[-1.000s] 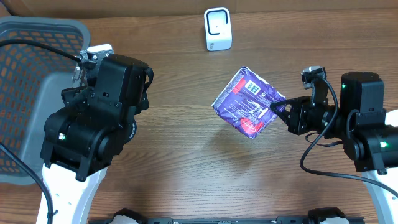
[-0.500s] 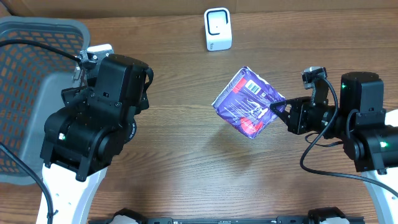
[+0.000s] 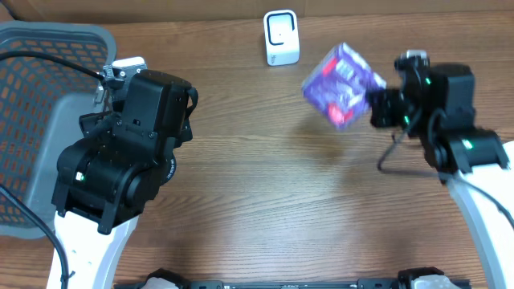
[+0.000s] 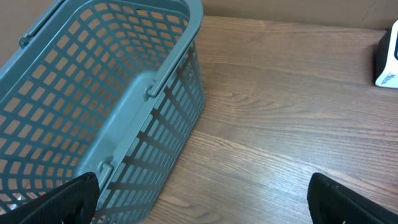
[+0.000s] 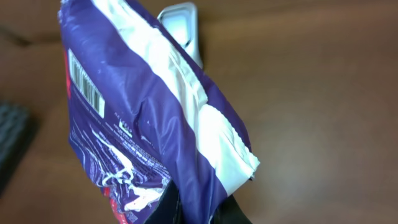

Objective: Scan the item barcode
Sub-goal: 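Carry the purple packet up to the white scanner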

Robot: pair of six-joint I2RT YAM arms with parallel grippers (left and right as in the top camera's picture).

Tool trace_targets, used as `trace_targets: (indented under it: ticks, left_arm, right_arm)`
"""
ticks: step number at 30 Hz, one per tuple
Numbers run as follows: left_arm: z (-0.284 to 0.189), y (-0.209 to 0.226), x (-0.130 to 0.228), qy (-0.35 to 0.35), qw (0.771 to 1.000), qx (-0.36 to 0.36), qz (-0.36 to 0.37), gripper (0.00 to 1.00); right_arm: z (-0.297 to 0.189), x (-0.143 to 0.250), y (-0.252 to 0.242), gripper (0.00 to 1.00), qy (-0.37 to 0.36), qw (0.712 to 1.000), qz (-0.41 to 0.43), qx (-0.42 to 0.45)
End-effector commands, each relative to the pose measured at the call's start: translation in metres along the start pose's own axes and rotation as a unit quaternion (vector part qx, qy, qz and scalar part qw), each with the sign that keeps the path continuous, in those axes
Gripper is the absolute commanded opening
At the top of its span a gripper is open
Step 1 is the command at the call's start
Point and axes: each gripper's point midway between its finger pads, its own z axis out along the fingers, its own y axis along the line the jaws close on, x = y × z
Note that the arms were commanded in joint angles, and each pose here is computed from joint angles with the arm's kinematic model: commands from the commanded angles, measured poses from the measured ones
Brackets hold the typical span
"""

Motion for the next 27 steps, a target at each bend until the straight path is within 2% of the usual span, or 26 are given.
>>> trace_targets:
  ticks: [1, 5, 7, 10, 16, 22, 24, 27]
  left_arm:
    - [-0.002, 0.003, -0.005, -0.008, 1.000, -0.005, -0.010, 1.00]
    - [-0.002, 0.003, -0.005, -0.008, 1.000, -0.005, -0.010, 1.00]
    - [-0.002, 0.003, -0.005, -0.008, 1.000, -0.005, -0.010, 1.00]
    - [-0.002, 0.003, -0.005, -0.008, 1.000, -0.005, -0.010, 1.00]
    - [-0.002, 0.003, -0.005, -0.008, 1.000, -0.005, -0.010, 1.00]
    - [-0.002, 0.003, -0.005, -0.008, 1.000, -0.005, -0.010, 1.00]
    - [-0.002, 0.003, -0.005, -0.008, 1.000, -0.005, -0.010, 1.00]
    - [-0.002, 0.003, -0.005, -0.008, 1.000, -0.005, -0.010, 1.00]
  right_arm:
    - [0.017, -0.028, -0.026, 0.04, -0.052, 0.993, -0.016, 0.100]
    - [0.029, -0.059, -0.023, 0.04, -0.120, 0.969, -0.083, 0.201]
    - [0.025, -0.078, -0.016, 0.04, -0.170, 0.943, -0.118, 0.261]
    - [0.028, -0.104, 0.006, 0.04, -0.221, 0.895, -0.215, 0.323]
    - [0.061, -0.121, 0.012, 0.04, -0.240, 0.792, -0.359, 0.432]
    - [0.088, -0.123, 0.023, 0.04, -0.283, 0.695, -0.457, 0.477]
    - [0.109, -0.116, 0.028, 0.04, -0.276, 0.677, -0.497, 0.468]
    - [0.133, -0.109, 0.033, 0.04, -0.276, 0.670, -0.522, 0.450]
